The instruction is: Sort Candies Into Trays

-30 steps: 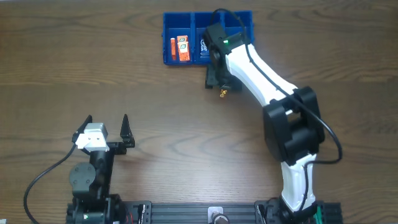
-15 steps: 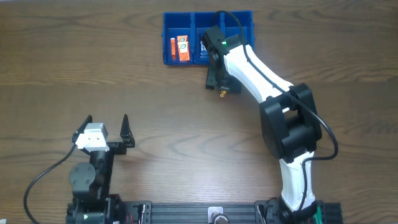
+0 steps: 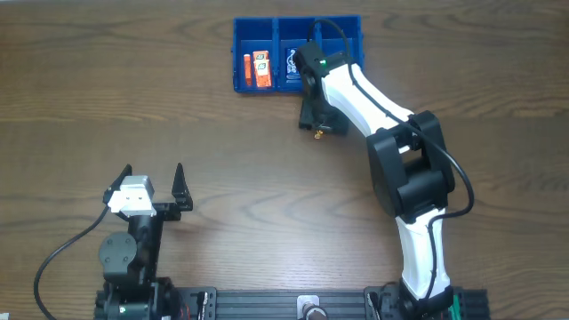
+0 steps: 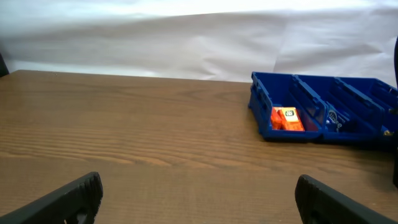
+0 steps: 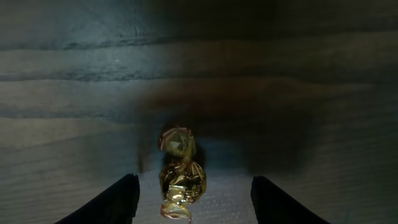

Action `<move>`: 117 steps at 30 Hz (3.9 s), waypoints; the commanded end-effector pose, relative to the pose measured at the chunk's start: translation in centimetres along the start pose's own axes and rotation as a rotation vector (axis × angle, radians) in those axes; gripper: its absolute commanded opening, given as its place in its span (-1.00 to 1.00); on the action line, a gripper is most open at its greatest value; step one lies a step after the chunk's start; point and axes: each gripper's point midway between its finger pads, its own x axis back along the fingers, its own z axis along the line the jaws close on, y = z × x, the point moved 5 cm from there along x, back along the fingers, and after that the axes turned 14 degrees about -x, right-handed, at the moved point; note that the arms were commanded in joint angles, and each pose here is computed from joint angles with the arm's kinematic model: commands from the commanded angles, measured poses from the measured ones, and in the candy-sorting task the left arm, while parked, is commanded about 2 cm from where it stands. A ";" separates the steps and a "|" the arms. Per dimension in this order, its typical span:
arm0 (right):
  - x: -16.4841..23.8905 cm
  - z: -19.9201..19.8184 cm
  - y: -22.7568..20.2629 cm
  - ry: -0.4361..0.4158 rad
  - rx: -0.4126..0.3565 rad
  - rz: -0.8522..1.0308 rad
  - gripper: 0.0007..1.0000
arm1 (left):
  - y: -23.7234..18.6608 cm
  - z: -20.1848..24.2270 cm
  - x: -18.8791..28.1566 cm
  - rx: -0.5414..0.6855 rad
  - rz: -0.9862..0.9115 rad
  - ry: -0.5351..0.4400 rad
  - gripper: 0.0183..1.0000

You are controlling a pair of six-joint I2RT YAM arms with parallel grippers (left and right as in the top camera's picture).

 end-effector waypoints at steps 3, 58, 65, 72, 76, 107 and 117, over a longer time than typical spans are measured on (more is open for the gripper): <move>-0.9 -0.3 0.1 -0.025 -0.016 0.001 0.21 | -1.4 -0.4 -0.1 -0.008 0.048 -0.020 1.00; -2.0 0.0 0.1 -0.029 -0.036 0.005 -0.63 | -1.4 -0.4 -0.1 -0.008 0.048 -0.020 1.00; 0.4 0.3 0.5 0.015 -0.031 -0.033 -0.65 | -1.4 -0.4 -0.1 -0.008 0.048 -0.020 1.00; 8.5 -1.2 0.5 0.068 -0.025 -0.159 -0.66 | -1.4 -0.4 -0.1 -0.008 0.048 -0.020 1.00; 13.8 -2.6 0.5 0.118 -0.005 -0.270 -0.65 | -1.4 -0.4 -0.1 -0.008 0.048 -0.020 1.00; 13.0 1.5 15.1 0.214 0.251 -0.770 -0.74 | -1.4 -0.4 -0.1 -0.008 0.048 -0.020 1.00; 12.4 1.7 15.3 0.220 0.246 -0.766 -0.73 | -1.4 -0.4 -0.1 -0.008 0.048 -0.020 1.00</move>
